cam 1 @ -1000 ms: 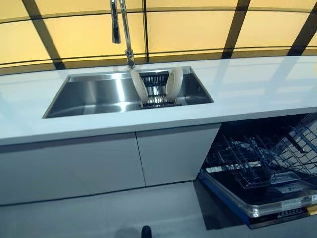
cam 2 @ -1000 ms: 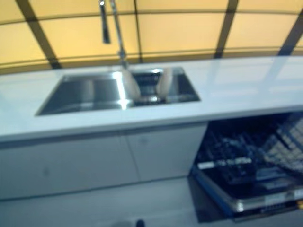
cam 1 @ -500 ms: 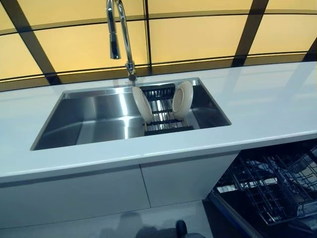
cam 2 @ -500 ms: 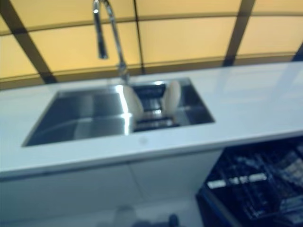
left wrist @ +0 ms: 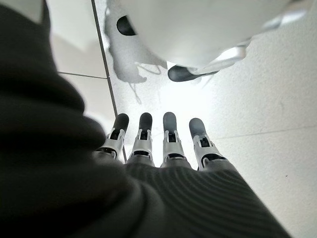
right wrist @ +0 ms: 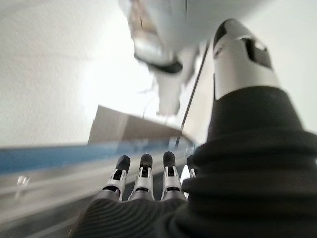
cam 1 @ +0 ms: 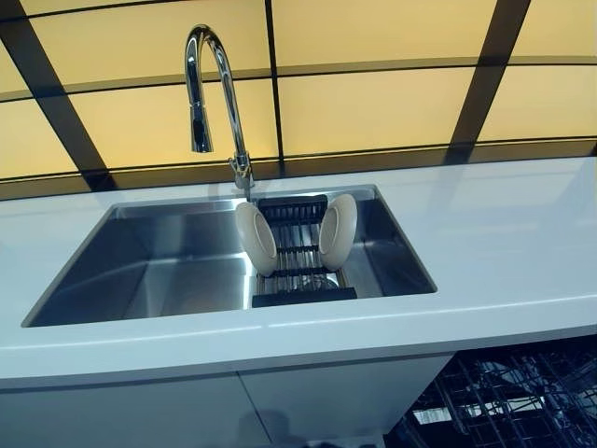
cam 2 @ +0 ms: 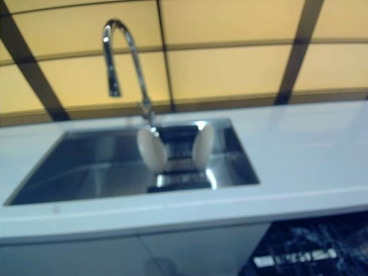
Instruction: Take plates into dishwasher
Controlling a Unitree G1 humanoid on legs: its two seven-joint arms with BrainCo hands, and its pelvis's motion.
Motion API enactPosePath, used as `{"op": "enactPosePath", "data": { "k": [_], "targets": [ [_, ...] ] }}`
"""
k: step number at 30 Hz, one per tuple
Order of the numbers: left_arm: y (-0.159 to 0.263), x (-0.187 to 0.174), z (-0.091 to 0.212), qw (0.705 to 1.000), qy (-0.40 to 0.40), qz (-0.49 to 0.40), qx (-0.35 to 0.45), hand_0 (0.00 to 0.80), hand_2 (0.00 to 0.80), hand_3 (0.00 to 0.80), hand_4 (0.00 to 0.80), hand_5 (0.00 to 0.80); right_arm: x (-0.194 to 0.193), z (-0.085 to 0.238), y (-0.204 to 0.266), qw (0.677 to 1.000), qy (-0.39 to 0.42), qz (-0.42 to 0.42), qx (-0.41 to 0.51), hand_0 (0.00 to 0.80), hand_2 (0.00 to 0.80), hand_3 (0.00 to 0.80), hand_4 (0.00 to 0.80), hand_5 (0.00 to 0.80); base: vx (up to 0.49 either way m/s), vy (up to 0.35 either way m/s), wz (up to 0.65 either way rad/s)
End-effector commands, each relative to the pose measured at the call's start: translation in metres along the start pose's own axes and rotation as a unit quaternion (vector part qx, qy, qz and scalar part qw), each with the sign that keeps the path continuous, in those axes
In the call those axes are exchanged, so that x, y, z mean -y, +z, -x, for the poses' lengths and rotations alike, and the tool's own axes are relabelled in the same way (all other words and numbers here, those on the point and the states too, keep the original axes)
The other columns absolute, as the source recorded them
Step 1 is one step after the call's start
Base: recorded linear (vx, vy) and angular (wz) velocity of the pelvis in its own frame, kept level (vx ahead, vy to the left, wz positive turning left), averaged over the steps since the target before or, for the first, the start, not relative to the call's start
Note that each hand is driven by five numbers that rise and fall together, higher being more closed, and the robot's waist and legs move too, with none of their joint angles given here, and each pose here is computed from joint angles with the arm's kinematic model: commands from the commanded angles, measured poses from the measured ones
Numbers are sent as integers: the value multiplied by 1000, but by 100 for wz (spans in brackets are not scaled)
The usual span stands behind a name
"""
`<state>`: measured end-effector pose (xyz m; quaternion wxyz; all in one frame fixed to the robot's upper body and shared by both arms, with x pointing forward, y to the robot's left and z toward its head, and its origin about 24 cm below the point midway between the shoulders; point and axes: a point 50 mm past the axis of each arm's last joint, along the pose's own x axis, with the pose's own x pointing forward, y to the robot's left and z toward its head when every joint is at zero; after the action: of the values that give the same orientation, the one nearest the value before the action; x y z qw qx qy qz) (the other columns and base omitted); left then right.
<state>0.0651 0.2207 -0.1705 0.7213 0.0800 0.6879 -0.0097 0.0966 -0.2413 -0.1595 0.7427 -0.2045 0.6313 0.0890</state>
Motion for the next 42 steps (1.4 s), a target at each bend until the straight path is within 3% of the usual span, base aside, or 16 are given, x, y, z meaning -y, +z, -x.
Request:
{"op": "enactPosePath", "data": {
  "k": [1, 7, 12, 21, 33, 38, 42],
  "targets": [
    [-1, -25, 3, 999, 38, -4, -13, 0, 0, 0, 0, 0, 3, 3, 27, 992, 78, 91, 37, 0, 0, 0, 0, 0, -37, -160, -2],
    [8, -37, 7, 998, 41, -54, -11, 0, 0, 0, 0, 0, 24, 12, 44, 978, 103, 170, 66, 0, 0, 0, 0, 0, 47, 33, 3],
    [9, -50, 10, 998, 56, -31, -1, 0, 0, 0, 0, 0, 48, 30, 53, 951, 164, 244, 92, 0, 0, 0, 0, 0, 116, 36, -6],
    [-7, -63, 12, 998, 66, -2, -13, 0, 0, 0, 0, 0, 82, 101, 99, 900, 268, 288, 189, 0, 0, 0, 0, 0, 44, -18, -1],
    [-29, -64, 11, 998, 60, 11, -26, 0, 0, 0, 0, 0, 75, 201, 147, 779, 443, 336, 291, 0, 0, 0, 0, 0, 3, -4, -7],
    [-34, -62, 10, 998, 59, 10, -29, 0, 0, 0, 0, 0, 77, 213, 152, 777, 444, 328, 302, 0, 0, 0, 0, 0, 0, -1, -1],
    [-36, -63, 10, 998, 54, 10, -31, 0, 0, 0, 0, 0, 68, 224, 153, 746, 498, 323, 303, 0, 0, 0, 0, 0, -4, 4, -5]
  ]
}}
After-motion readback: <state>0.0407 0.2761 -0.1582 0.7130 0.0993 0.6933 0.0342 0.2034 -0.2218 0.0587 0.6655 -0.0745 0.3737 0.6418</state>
